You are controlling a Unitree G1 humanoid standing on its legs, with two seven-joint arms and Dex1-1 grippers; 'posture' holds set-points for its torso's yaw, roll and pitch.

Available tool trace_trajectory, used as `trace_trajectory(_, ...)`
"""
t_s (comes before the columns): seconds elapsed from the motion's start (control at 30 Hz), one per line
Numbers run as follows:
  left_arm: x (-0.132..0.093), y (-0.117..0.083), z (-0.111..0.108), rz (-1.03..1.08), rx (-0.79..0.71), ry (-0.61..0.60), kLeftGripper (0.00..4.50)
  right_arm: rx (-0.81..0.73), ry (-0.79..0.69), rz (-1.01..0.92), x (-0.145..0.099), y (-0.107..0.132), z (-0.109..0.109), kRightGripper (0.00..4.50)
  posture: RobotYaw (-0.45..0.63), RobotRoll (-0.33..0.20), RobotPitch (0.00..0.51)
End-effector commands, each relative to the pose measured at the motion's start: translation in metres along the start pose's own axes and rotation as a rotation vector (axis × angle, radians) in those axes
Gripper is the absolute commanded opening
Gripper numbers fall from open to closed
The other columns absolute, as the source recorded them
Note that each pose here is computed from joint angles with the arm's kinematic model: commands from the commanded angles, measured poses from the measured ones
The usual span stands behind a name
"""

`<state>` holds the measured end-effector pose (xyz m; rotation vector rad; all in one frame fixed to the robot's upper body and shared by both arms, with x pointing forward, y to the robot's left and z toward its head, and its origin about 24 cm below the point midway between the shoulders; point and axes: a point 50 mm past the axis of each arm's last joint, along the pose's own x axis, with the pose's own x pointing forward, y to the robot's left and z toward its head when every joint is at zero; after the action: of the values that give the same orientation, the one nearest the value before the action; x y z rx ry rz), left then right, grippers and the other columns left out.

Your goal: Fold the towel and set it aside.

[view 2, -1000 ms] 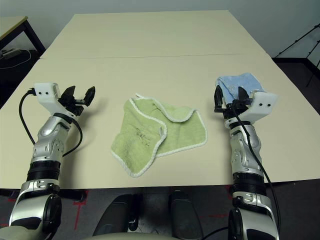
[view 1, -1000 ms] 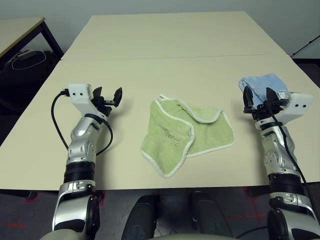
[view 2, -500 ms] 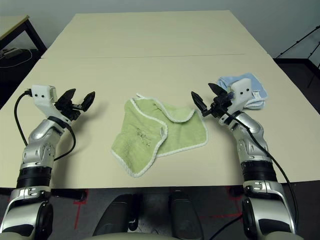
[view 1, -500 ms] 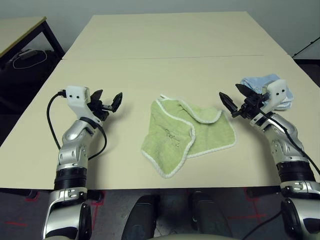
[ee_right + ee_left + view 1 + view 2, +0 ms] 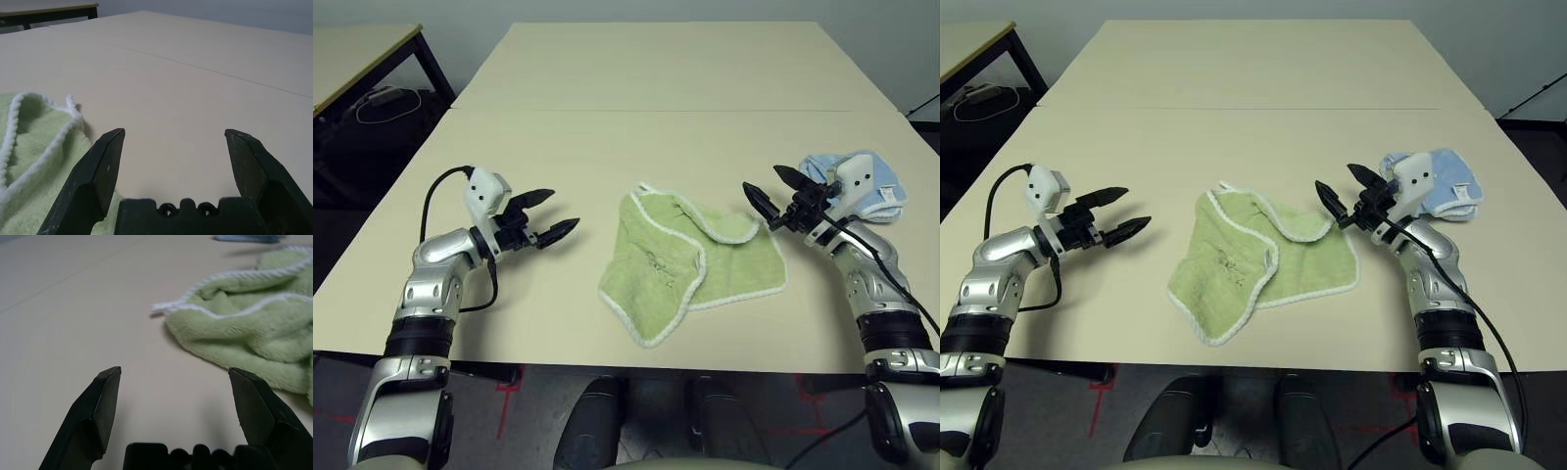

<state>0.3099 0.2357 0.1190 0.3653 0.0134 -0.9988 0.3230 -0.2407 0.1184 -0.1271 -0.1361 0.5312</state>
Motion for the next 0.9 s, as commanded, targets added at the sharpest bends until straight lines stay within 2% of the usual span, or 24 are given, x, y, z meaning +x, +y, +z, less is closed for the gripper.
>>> trace_trajectory(0.03, 0.004, -0.002, -0.001, -0.062, 0.025, 0.011, 4.46, -0.012, 0.015, -0.001, -0.005, -0.004, 0.001, 4.47, 0.07, 0.000, 0.151)
trace_trajectory(0.27, 0.004, -0.004, 0.003, -0.088, -0.020, -0.009, 4.46, -0.023, 0.016, 0.021, -0.004, -0.005, 0.005, 4.47, 0.07, 0.000, 0.150)
trace_trajectory(0.4, 0.006, -0.001, 0.013, -0.070, -0.033, -0.062, 4.46, -0.030, 0.027, 0.061, -0.002, -0.007, 0.009, 4.47, 0.08, 0.000, 0.153)
trace_trajectory(0.67, 0.008, -0.002, 0.016, -0.071, -0.073, -0.087, 4.46, -0.124, 0.060, 0.167, 0.000, -0.010, 0.017, 4.47, 0.08, 0.000, 0.149)
trace_trajectory(0.9, 0.008, -0.006, 0.017, -0.043, -0.091, -0.081, 4.46, -0.156, 0.074, 0.314, -0.003, 0.000, 0.021, 4.47, 0.09, 0.000, 0.138)
